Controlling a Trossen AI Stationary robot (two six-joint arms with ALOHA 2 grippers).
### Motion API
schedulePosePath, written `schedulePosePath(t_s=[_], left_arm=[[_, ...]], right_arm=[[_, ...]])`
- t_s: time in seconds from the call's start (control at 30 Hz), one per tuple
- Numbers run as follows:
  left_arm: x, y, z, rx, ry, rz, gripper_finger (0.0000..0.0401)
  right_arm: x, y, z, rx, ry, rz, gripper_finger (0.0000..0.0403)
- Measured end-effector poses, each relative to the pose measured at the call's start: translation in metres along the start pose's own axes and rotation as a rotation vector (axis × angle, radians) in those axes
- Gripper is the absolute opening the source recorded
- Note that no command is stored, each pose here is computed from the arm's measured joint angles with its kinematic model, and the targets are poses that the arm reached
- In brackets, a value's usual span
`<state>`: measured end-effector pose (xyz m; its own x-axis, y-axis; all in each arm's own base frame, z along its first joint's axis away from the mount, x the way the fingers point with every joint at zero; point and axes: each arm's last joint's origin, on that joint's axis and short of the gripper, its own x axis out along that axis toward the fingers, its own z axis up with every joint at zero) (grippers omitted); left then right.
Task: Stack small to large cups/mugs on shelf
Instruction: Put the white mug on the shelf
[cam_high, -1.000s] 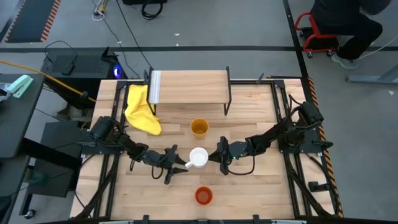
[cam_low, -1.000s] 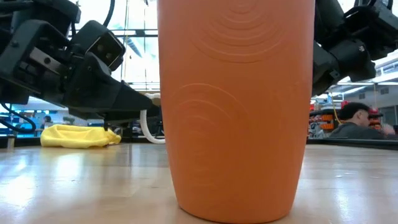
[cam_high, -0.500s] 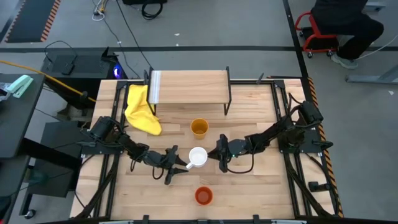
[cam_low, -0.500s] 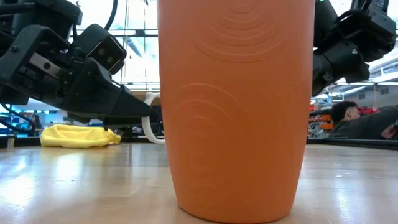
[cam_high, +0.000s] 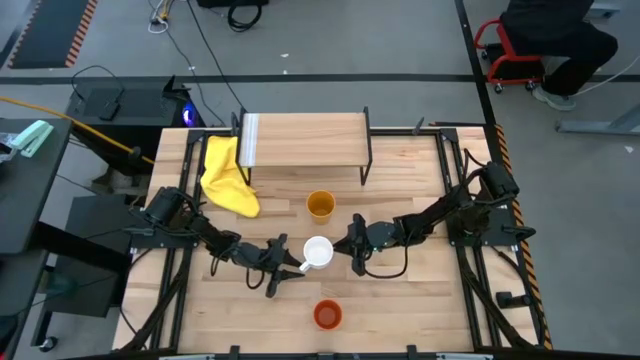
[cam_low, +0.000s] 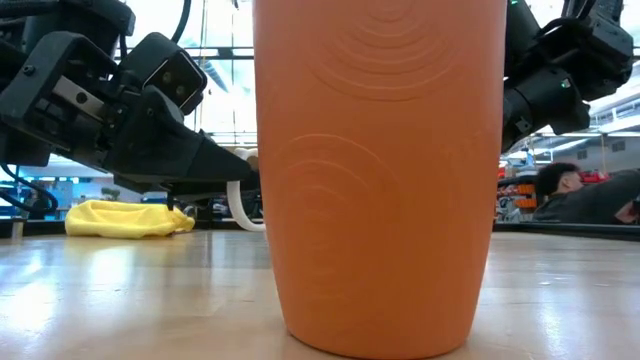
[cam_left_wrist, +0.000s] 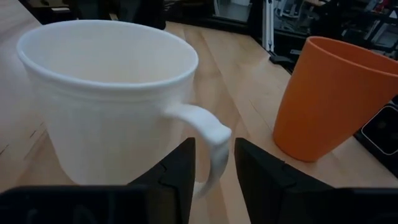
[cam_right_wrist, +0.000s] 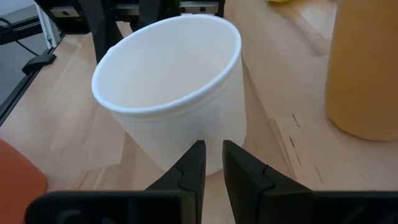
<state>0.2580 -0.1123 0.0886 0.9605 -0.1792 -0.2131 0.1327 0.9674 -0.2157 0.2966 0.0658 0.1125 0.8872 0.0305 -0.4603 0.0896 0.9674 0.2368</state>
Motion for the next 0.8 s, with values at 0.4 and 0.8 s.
schedulePosePath(t_s=[0.4,0.8], left_arm=[[0.000,0.000,0.000,0.001,0.003,0.001,0.0114],[0.000,0.000,0.000,0.000,0.002,0.001,0.0114]], right_arm=[[-0.004,0.020,-0.008,0.021,0.025,0.064,0.0061],[0.001,0.035,0.007,-0.036,-0.004,0.132,0.0061]])
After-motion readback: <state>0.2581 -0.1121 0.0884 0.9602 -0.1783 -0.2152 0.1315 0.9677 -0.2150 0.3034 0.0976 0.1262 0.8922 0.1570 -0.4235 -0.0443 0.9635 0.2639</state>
